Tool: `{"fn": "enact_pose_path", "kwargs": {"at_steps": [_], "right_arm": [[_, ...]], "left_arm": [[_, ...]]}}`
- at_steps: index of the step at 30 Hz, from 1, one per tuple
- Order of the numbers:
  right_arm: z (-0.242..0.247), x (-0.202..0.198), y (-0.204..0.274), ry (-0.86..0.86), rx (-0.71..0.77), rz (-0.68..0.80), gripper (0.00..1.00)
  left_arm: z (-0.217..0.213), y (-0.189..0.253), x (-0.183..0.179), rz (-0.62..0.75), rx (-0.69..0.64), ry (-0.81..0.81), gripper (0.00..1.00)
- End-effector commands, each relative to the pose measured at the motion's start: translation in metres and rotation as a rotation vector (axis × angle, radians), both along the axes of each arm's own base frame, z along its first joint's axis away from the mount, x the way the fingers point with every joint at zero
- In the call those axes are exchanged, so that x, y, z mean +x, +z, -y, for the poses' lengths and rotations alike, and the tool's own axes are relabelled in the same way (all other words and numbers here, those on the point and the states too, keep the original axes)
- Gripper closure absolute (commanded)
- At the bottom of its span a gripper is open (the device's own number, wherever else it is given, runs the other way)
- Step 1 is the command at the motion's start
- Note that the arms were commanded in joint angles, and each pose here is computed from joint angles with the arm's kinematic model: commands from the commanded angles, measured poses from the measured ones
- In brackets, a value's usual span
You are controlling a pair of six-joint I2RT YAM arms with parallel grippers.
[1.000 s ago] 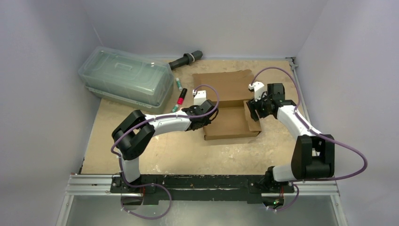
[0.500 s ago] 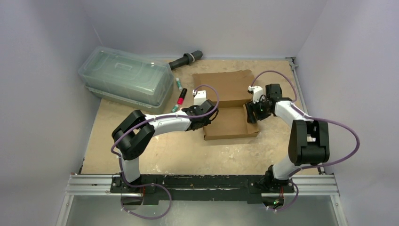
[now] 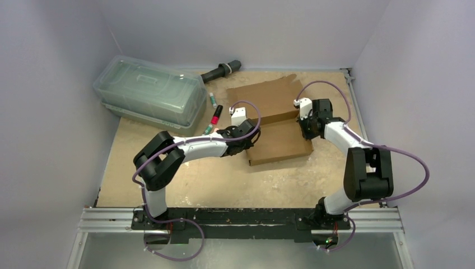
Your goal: Fold the paper box
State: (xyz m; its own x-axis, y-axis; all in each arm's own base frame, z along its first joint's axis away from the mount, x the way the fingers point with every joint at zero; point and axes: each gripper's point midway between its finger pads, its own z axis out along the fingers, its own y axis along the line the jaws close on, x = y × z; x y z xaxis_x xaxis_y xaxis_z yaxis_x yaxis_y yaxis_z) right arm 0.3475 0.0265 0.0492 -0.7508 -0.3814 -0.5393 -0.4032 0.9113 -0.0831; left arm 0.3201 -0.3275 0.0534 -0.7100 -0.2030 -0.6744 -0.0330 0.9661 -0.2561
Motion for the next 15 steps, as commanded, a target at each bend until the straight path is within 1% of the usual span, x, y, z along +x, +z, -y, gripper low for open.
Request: {"fn": "enact_pose_path", "kwargs": {"at_steps": [1, 3, 5, 7, 10, 13, 14, 15], "right_arm": [[0.007, 0.029, 0.021, 0.025, -0.131, 0.152, 1.00], [0.004, 0.027, 0.014, 0.038, -0.125, 0.121, 1.00], [-0.003, 0.028, 0.011, 0.058, -0.089, 0.112, 0.86], [-0.005, 0.028, 0.009, 0.059, -0.080, 0.104, 0.75], [-0.006, 0.031, 0.005, 0.061, -0.074, 0.091, 0.68], [-0.006, 0.039, 0.002, 0.056, -0.081, 0.088, 0.66], [-0.003, 0.040, 0.000, 0.049, -0.096, 0.082, 0.67], [0.000, 0.038, -0.004, 0.039, -0.114, 0.067, 0.71]], "left_arm": [[0.026, 0.014, 0.008, 0.019, -0.116, -0.030, 1.00], [0.028, 0.010, 0.009, 0.012, -0.112, -0.035, 1.00], [0.027, 0.008, 0.010, 0.009, -0.110, -0.032, 1.00], [0.024, 0.007, 0.011, 0.009, -0.110, -0.028, 1.00], [0.022, 0.007, 0.013, 0.010, -0.112, -0.027, 0.98], [0.023, 0.007, 0.013, 0.010, -0.112, -0.029, 0.98], [0.023, 0.007, 0.013, 0.009, -0.112, -0.029, 0.99], [0.023, 0.007, 0.013, 0.010, -0.112, -0.028, 1.00]]}}
